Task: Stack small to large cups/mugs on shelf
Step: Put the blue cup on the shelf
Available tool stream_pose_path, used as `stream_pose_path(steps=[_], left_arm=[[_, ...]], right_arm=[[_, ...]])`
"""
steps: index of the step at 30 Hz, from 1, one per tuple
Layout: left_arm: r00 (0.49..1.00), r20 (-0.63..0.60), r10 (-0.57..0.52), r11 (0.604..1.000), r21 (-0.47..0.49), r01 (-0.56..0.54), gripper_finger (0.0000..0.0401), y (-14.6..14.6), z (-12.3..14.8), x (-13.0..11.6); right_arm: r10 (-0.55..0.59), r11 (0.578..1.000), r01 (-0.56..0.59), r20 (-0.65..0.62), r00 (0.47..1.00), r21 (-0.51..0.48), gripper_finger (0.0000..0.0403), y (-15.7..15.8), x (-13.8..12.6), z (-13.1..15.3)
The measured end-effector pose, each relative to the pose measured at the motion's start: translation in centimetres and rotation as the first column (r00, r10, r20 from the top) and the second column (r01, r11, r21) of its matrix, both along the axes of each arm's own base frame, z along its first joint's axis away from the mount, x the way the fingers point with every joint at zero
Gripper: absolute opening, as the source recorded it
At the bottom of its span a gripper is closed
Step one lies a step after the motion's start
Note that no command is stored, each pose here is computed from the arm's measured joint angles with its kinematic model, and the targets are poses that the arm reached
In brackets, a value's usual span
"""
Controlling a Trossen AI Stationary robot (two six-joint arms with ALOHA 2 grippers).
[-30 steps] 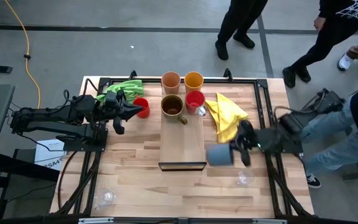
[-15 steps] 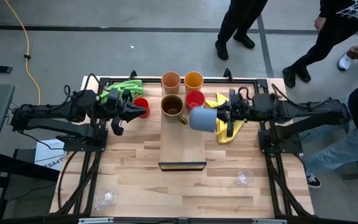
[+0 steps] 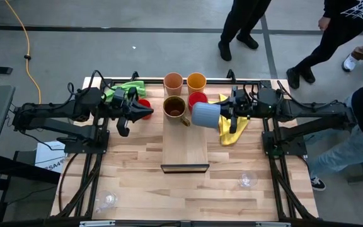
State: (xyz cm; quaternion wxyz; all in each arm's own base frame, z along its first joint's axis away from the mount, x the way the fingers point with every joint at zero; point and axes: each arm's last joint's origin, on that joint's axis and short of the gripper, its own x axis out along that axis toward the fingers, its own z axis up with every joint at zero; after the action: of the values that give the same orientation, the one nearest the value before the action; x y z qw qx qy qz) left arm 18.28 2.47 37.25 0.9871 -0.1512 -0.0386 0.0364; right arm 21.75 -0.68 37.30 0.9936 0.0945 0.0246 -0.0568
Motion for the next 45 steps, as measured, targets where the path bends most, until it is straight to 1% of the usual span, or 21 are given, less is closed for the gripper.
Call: stream_pose_path(steps=[9, 11, 14, 17, 20, 22, 23, 26, 29, 31, 33, 37, 41, 43, 45], left_arm=[[1.000, 0.000, 0.000, 1.000, 0.000, 0.000, 0.0000, 0.0, 0.0, 0.0], [1.000, 0.000, 0.000, 1.000, 0.000, 0.000, 0.0000, 0.0, 0.0, 0.0], [1.000, 0.000, 0.001, 1.000, 0.000, -0.001, 0.0000, 0.0, 0.0, 0.0], [1.000, 0.000, 0.015, 1.000, -0.001, -0.015, 0.0000, 0.0, 0.0, 0.0], [1.000, -0.002, 0.026, 1.000, -0.002, -0.026, 0.0000, 0.1, 0.0, 0.0], [1.000, -0.007, 0.027, 1.000, -0.003, -0.027, 0.0000, 0.1, -0.1, 0.0], [1.000, -0.013, 0.027, 1.000, -0.004, -0.027, 0.0000, 0.1, -0.1, 0.0], [0.999, -0.019, 0.026, 1.000, -0.012, -0.026, 0.0000, 0.1, -0.2, 0.0], [0.999, -0.021, 0.026, 1.000, -0.012, -0.026, 0.0000, 0.1, -0.2, 0.0], [0.999, -0.022, 0.026, 1.000, -0.012, -0.026, 0.0000, 0.1, -0.2, 0.0], [0.999, -0.022, 0.026, 1.000, -0.013, -0.026, 0.0000, 0.1, -0.2, 0.0], [0.999, -0.022, 0.026, 1.000, -0.013, -0.026, 0.0000, 0.1, -0.2, 0.0], [0.999, -0.022, 0.026, 1.000, -0.013, -0.026, 0.0000, 0.1, -0.2, 0.0], [0.999, -0.022, 0.026, 1.000, -0.013, -0.026, 0.0000, 0.1, -0.2, 0.0], [0.999, -0.022, 0.026, 1.000, -0.013, -0.026, 0.0000, 0.1, -0.2, 0.0]], right_arm=[[0.000, 1.000, 0.000, 0.002, 1.000, 0.010, 0.0000, 0.0, 0.0, 0.0], [-0.008, 1.000, 0.008, 0.002, 1.000, 0.024, 0.0000, 0.0, 0.0, 0.0], [-0.033, 0.999, 0.037, -0.077, 0.996, 0.040, 0.0000, -0.1, -0.1, 1.0], [-0.052, 0.997, 0.063, -0.254, 0.966, 0.035, 0.0000, -0.2, 0.4, 2.4], [-0.061, 0.994, 0.093, -0.419, 0.906, 0.055, 0.0000, -0.2, 1.7, 3.8], [-0.063, 0.990, 0.119, -0.527, 0.847, 0.074, 0.0000, -0.2, 2.8, 4.3], [-0.062, 0.987, 0.136, -0.581, 0.811, 0.085, 0.0000, -0.2, 3.4, 4.3], [-0.036, 0.976, 0.182, -0.741, 0.671, 0.117, 0.0000, -0.2, 5.1, 3.7], [0.002, 0.970, 0.202, -0.834, 0.551, 0.136, 0.0000, -0.1, 6.7, 3.1], [0.026, 0.965, 0.215, -0.872, 0.490, 0.149, 0.0000, -0.1, 7.7, 2.6], [0.032, 0.960, 0.235, -0.896, 0.444, 0.151, 0.0000, -0.1, 8.8, 2.0], [0.029, 0.946, 0.288, -0.923, 0.384, 0.149, 0.0000, -0.2, 10.5, 1.3], [0.018, 0.926, 0.353, -0.951, 0.308, 0.132, 0.0000, -0.8, 11.6, 0.0], [0.015, 0.917, 0.379, -0.959, 0.282, 0.125, 0.0000, -1.2, 11.9, -0.5], [0.011, 0.906, 0.405, -0.962, 0.272, 0.125, 0.0000, -1.5, 12.2, -0.8]])
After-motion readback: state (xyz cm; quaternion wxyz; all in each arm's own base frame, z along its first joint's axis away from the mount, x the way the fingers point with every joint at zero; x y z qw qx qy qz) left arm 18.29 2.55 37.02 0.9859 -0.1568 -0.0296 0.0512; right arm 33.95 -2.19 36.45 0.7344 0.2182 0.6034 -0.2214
